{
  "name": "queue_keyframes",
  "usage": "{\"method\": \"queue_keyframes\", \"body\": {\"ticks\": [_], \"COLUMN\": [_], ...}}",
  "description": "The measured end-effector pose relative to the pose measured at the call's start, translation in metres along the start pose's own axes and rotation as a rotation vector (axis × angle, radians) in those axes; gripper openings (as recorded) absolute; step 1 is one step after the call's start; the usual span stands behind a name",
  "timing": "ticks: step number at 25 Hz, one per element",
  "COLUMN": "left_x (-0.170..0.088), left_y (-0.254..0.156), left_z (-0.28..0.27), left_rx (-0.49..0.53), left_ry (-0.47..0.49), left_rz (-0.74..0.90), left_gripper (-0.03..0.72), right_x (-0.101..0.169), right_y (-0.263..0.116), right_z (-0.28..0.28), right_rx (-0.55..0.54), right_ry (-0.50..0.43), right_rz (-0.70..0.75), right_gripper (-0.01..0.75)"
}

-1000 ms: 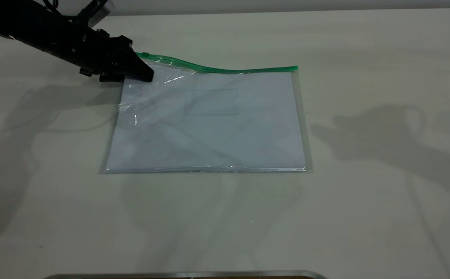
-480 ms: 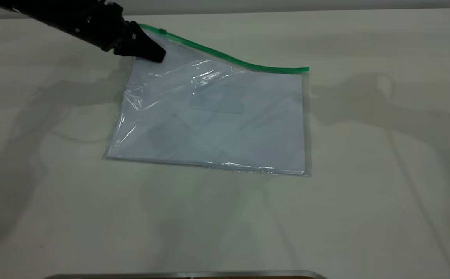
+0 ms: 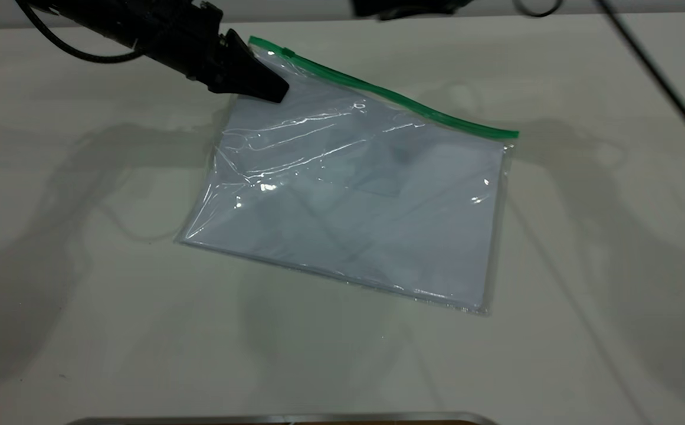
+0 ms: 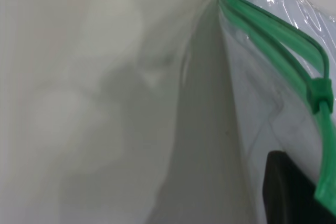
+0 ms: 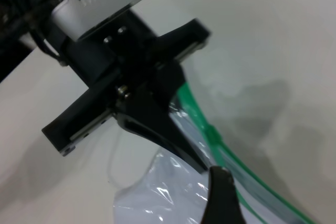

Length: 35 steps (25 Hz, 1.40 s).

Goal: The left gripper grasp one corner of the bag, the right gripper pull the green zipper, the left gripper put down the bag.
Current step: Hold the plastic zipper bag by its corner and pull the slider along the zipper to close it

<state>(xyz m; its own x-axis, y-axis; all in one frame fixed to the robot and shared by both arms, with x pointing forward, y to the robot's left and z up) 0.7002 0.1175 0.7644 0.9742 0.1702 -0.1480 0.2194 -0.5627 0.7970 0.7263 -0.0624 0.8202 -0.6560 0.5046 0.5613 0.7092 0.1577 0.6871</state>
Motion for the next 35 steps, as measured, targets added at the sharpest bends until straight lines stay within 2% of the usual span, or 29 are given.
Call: {"method": "queue_keyframes", "body": {"ticks": [8,18,35], "left_x": [-0.002,-0.006,-0.005], "left_y": [0.001,0.006,0.011], "left_z": [0.002,0.009,0.011], "left_rx": [0.001,0.001,-0.027], "left_ry": [-0.005,-0.017,-0.001], "left_rz": [0.086,0.273,0.264], "left_gripper": [0.052,0.052,0.051], "right_x": [0.001,0.008,0.008], "right_y": [-0.013,-0.016,-0.024], "right_z": [0.028,0.045,0.052], "right_rx": [0.028,0.018,0.040], "right_ry": [0.031,0.009,0.001], "right_rz": [-0.003,-0.004,0.002], "right_gripper": [0.585,0.585,0.532]}}
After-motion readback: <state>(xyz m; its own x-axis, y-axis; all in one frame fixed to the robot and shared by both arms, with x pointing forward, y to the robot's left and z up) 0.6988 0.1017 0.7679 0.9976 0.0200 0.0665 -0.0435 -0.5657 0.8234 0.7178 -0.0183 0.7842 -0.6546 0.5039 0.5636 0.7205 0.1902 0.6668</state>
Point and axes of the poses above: a point on each arm's last joint axis where the gripper is mounted, z pointing out along that axis toward the gripper, x along the wrist's bending axis when the last joint is at zero, y = z × x, the point moved 7 cm from there along z, pointing out along that axis toward the gripper, and after that the axes turned 8 degrees about z, right-handed, at the moved point
